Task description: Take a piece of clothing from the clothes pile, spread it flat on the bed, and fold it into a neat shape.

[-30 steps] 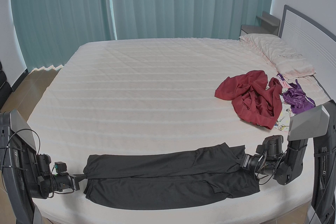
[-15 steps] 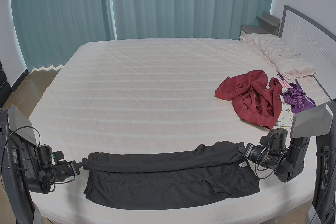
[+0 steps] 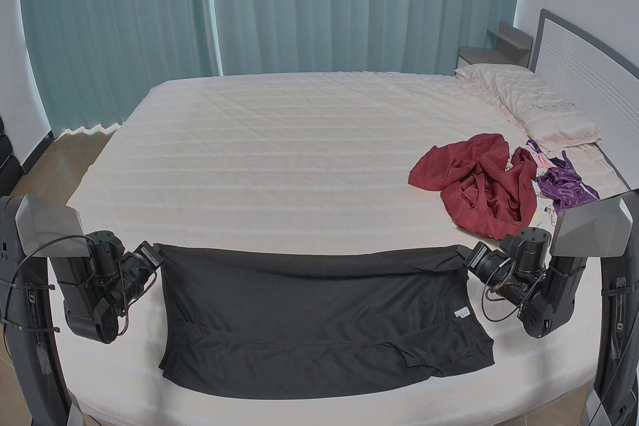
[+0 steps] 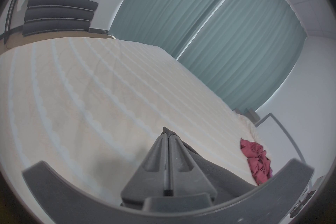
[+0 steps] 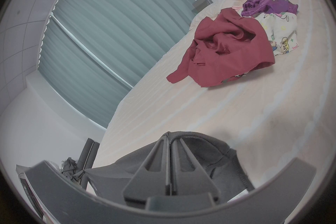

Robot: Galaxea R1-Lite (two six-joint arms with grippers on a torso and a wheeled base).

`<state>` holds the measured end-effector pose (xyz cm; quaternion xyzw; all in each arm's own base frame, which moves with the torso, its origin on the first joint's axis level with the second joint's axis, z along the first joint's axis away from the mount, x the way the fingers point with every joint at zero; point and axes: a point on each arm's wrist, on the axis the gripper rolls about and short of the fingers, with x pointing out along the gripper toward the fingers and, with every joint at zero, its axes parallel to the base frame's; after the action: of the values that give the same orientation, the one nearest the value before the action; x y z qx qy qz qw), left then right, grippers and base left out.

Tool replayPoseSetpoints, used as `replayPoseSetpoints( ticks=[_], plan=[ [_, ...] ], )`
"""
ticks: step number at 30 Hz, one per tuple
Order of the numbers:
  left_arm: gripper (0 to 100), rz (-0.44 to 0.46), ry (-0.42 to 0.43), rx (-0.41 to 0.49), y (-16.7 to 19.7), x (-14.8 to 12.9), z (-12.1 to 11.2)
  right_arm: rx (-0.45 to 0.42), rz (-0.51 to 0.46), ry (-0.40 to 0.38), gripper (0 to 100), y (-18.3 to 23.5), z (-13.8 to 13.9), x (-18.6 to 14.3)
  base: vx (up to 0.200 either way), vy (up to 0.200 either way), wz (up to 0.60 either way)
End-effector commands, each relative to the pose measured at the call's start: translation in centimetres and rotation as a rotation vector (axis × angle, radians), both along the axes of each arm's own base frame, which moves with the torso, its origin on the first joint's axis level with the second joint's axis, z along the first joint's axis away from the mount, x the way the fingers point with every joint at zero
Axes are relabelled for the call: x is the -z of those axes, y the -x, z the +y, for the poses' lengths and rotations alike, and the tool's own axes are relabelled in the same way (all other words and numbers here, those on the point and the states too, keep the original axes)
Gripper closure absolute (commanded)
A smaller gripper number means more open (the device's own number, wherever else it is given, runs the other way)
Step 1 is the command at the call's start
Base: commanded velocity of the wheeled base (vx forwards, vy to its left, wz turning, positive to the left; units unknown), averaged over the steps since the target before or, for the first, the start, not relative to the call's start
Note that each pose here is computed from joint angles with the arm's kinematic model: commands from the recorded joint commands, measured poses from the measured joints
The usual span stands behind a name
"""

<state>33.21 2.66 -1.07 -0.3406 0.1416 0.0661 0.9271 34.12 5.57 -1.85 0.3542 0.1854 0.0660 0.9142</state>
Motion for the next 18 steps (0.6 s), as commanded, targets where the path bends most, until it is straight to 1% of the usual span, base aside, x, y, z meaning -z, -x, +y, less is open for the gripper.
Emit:
replayPoseSetpoints(
  ticks=[1, 4, 5, 8, 10, 12, 13, 16, 18],
  plan=[
    [100, -0.033, 0.007, 0.039, 0.0, -0.8, -0.5, 0.031, 0.016, 0.004, 100, 0.3, -1.1, 0.3, 0.0, 0.0, 0.0],
    [100, 0.0, 0.011, 0.073, 0.6, -0.2, -0.5, 0.029, 0.046, 0.014, 100, 1.1, -1.4, 0.5, 0.0, 0.0, 0.0],
    [100, 0.018, 0.003, 0.106, 1.0, 0.1, -0.2, 0.019, 0.065, 0.029, 100, 1.6, -1.5, 0.8, 0.0, 0.0, 0.0],
    [100, 0.057, -0.044, 0.138, 2.0, 0.6, 0.6, -0.016, 0.094, 0.087, 100, 2.4, -1.6, 1.5, 0.0, 0.0, 0.0],
    [100, 0.084, -0.065, 0.161, 2.8, 1.0, 1.2, -0.05, 0.116, 0.107, 100, 3.0, -1.6, 1.9, 0.0, 0.0, 0.0],
    [100, 0.095, -0.068, 0.171, 3.1, 1.2, 1.4, -0.064, 0.124, 0.107, 100, 3.2, -1.6, 2.0, 0.0, 0.0, 0.0],
    [100, 0.115, -0.058, 0.203, 3.9, 1.3, 1.9, -0.098, 0.144, 0.109, 100, 3.9, -1.6, 2.0, 0.0, 0.0, 0.0],
    [100, 0.125, -0.046, 0.246, 4.7, 1.4, 2.7, -0.123, 0.151, 0.154, 100, 4.4, -1.7, 2.2, 0.0, 0.0, 0.0],
    [100, 0.131, -0.056, 0.266, 5.2, 1.6, 3.2, -0.135, 0.165, 0.176, 100, 4.9, -1.9, 2.4, 0.0, 0.0, 0.0]
  ],
)
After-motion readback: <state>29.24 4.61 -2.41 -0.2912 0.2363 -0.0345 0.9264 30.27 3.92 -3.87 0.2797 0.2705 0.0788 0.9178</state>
